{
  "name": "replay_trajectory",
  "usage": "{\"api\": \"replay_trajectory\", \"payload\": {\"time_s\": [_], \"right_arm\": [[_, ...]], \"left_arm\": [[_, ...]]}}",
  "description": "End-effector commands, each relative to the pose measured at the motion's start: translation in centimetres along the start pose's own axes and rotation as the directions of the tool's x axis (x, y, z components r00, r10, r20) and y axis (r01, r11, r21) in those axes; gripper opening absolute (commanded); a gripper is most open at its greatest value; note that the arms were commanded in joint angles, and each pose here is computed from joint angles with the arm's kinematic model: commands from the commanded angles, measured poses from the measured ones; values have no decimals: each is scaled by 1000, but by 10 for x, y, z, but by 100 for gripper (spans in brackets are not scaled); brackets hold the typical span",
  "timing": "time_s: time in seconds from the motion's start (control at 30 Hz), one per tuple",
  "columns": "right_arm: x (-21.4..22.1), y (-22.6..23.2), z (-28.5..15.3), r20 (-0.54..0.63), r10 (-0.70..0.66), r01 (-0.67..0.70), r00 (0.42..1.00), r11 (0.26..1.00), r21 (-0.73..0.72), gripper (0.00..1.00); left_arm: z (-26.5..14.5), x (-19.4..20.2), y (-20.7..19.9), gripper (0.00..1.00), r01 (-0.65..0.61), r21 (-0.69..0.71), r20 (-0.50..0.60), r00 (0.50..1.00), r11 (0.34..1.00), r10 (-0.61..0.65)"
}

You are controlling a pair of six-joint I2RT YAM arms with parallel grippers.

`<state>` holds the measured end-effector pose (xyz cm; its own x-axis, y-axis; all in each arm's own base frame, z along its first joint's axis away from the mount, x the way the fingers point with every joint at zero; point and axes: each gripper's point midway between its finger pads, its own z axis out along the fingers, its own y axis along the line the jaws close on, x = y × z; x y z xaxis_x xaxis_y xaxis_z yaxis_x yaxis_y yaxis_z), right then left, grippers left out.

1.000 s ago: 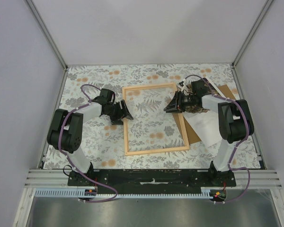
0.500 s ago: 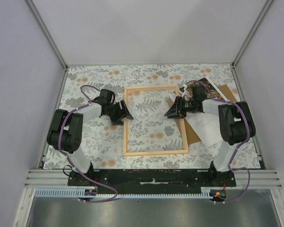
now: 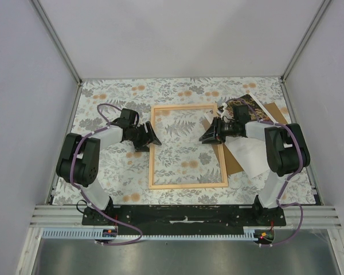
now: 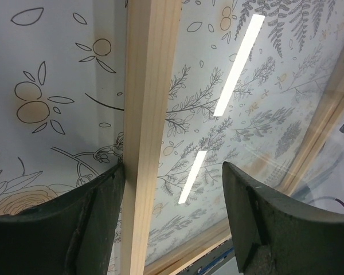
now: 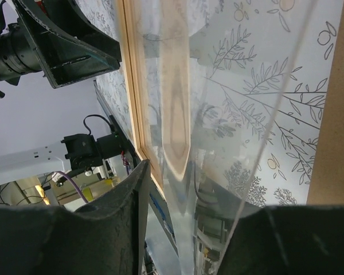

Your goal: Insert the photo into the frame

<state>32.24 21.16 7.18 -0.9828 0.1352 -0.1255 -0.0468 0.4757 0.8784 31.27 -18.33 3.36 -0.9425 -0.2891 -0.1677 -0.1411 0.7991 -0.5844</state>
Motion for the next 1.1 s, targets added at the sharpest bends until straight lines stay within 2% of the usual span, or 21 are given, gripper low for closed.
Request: {"api": "replay_trajectory", "payload": {"time_s": [0.0,0.47,0.73,1.07], "right_arm": [[-1,18,-5,19,-62,63,998,997,-33,41],[-1,6,-2,25,-98,94,995,989,113,62],[-7,5,-5,43,-111,102,993,980,171,73],[-14,4,-13,65,-119,101,991,967,236,80]], "left_arm": [[-2,6,-2,75,13,6,-2,1000,1000,-13],[0,5,10,69,21,-59,1,1000,998,-21],[0,2,21,61,18,-128,5,1000,992,-18],[2,3,38,57,25,-207,7,1000,978,-24]]}}
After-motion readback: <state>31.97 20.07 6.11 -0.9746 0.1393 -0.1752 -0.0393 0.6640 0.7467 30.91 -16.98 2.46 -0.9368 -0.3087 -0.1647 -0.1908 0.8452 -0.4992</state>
